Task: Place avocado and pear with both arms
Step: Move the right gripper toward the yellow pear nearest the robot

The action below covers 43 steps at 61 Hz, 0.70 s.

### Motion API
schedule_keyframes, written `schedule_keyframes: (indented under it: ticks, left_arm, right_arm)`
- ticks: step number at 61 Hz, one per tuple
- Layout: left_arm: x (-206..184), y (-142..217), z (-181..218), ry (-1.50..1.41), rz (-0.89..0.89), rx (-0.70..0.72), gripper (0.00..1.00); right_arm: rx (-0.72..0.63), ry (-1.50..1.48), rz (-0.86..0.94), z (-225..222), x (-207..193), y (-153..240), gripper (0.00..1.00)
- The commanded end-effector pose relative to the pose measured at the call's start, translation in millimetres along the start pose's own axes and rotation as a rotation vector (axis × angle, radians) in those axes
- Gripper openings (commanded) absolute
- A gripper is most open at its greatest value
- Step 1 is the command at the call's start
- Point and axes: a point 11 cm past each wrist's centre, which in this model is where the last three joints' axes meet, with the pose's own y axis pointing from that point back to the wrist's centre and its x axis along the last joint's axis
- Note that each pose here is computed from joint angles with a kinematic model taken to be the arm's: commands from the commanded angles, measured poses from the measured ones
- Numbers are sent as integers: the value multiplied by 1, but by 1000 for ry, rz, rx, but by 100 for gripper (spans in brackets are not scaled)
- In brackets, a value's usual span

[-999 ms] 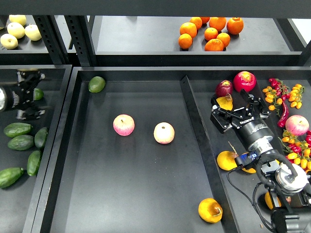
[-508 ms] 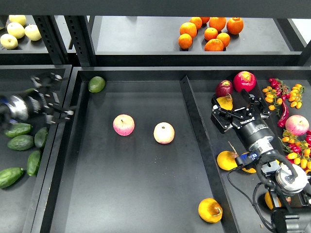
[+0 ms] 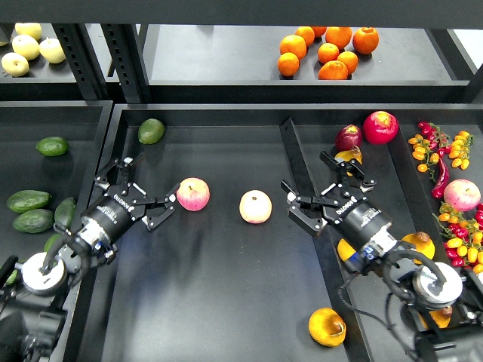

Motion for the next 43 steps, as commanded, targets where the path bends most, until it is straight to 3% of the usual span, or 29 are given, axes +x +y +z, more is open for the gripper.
schedule_keyframes:
  ticks: [1,25,27,43]
  left_arm:
    - [7,11,-4,52,2,-25,98]
    - [18,36,-21,76,29,-25,98]
    - [18,36,-22,75,29,-22,98]
    - [18,36,-26,69,31,-9,98]
  right_arm:
    - [-39,107,53,-19,5,21,100]
    - [-324,526,116,-52,-3,68,100]
    - [-397,633,177,-64,-4,75,100]
    - [-605,890,382,-91,5,97,100]
